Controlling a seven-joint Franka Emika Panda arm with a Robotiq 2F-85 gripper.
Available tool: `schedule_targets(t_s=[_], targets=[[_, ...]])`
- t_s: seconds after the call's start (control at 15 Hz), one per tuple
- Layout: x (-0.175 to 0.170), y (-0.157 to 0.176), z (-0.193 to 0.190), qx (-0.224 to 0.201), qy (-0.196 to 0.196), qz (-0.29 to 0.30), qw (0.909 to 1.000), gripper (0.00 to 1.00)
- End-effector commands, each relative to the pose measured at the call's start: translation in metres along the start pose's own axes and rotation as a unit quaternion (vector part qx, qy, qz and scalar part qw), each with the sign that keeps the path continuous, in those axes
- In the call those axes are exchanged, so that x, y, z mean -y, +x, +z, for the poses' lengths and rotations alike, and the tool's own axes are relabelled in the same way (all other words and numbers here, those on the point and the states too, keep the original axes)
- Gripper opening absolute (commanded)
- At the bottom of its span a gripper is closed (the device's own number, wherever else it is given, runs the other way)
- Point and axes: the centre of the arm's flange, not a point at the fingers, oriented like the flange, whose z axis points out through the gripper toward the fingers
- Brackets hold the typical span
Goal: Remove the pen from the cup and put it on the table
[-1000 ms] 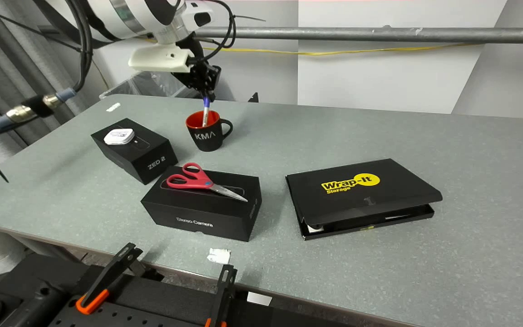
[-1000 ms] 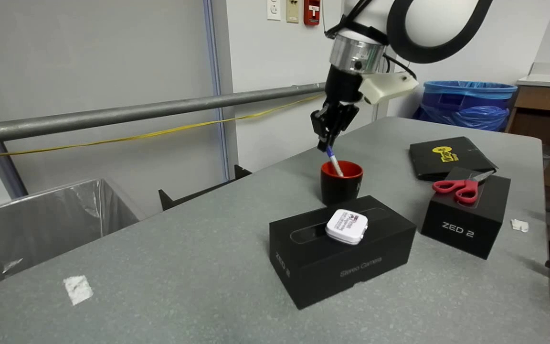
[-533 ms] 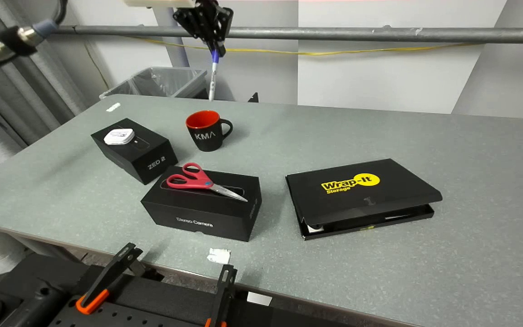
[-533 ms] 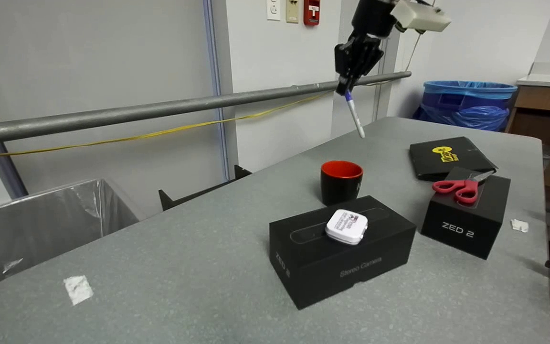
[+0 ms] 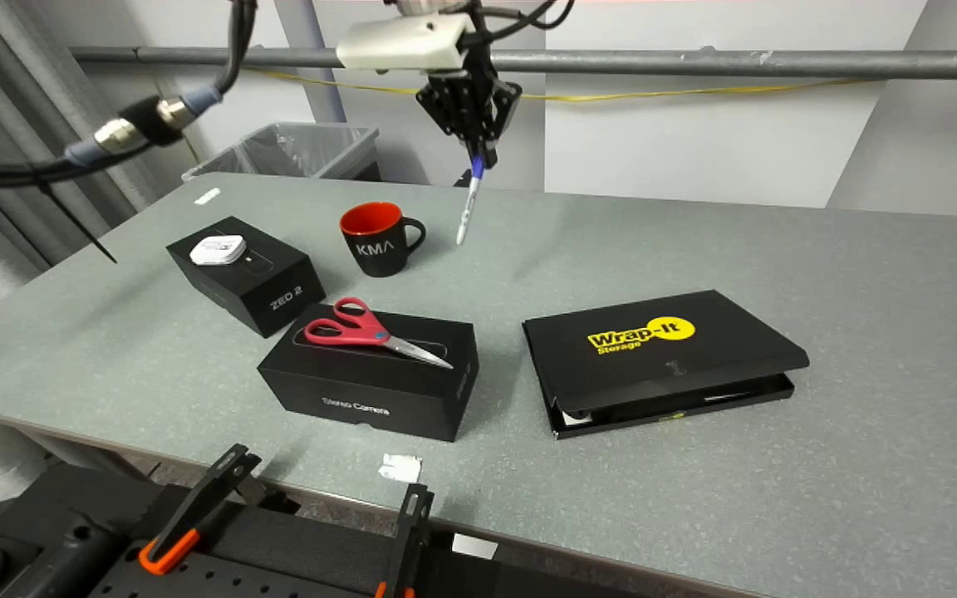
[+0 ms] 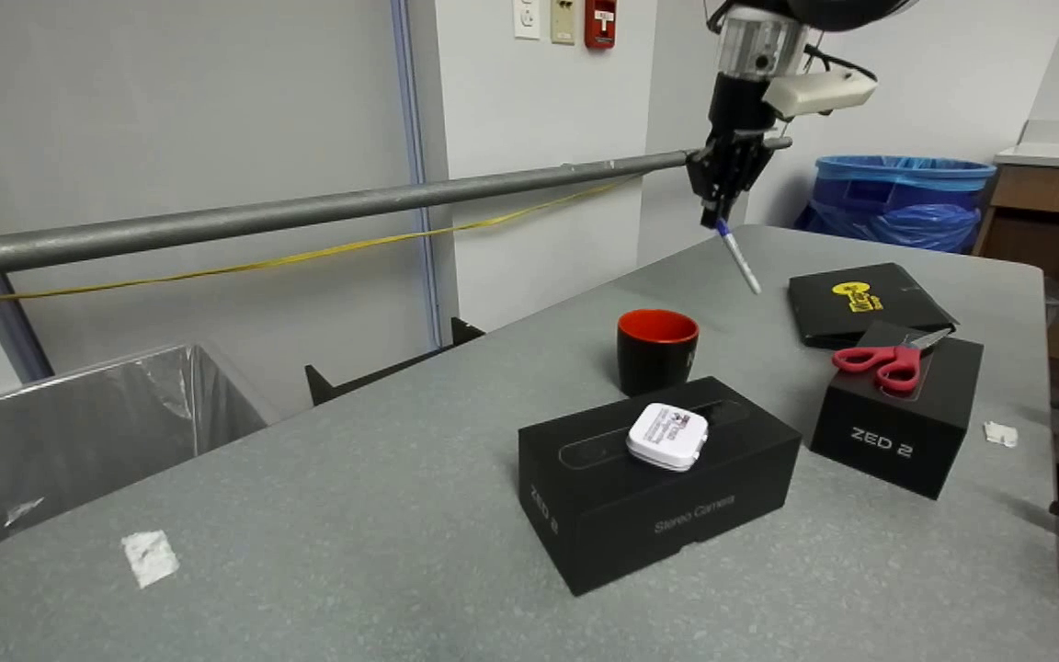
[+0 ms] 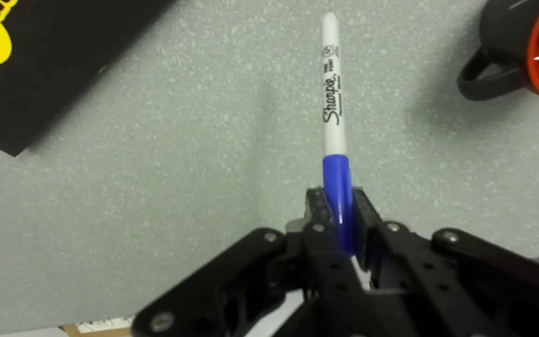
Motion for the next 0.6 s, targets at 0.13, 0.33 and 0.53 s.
schedule_targets(t_s=[0.13, 0.33, 0.53], targets=[[0.024, 0.027, 0.067, 0.051, -0.012, -0.014, 0.9986, 0.04], [0.036, 0.032, 0.085, 0.056, -0.018, -0.018, 0.9981, 0.04], [0.047, 0.038, 0.099, 0.057, -0.022, -0.021, 0.9979, 0.04]])
